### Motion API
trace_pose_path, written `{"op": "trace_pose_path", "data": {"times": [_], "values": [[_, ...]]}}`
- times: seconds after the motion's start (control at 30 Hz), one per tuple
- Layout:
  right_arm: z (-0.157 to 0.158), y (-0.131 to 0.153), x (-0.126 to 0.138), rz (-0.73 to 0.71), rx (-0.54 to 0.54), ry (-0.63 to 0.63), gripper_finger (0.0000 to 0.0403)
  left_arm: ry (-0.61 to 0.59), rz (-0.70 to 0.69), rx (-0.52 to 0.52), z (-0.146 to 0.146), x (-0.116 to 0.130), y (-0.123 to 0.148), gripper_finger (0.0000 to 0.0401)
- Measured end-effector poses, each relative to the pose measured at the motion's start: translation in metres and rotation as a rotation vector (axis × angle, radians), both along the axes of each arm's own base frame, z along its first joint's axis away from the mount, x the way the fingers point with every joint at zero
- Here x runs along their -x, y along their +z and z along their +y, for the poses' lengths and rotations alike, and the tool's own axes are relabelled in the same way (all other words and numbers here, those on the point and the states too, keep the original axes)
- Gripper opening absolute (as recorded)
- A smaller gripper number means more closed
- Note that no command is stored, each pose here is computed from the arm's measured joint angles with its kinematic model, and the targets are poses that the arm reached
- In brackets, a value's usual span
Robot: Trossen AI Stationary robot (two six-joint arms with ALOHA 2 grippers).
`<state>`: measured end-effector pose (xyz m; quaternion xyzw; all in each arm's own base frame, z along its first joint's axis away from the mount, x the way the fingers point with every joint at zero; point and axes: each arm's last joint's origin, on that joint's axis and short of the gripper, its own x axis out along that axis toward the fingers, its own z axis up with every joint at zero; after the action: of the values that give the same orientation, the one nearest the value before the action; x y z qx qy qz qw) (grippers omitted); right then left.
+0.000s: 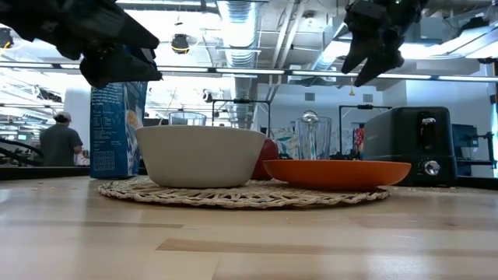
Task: Arrange a breakfast setting
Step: Put the blue patterned spoon on the brown placemat to left side of the white bowl
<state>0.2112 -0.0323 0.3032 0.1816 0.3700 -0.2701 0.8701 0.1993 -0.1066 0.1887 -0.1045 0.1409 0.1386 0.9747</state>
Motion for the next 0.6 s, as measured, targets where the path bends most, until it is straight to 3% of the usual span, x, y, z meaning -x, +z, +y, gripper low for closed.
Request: {"op": "trace_pose_path", "data": {"times": [0.23,0.6], "values": [[-0.013,-0.011,-0.014,0.009,0.061,-0.062,0.0358,0.012,-0.002,0.011,0.002,-0.001,0.000,0.0343],[-0.090,0.000,-0.017,-0.189,0.145,-0.225,0.0325,0.011,0.001,0.007,0.002,-0.001,0.000,0.0343]]}}
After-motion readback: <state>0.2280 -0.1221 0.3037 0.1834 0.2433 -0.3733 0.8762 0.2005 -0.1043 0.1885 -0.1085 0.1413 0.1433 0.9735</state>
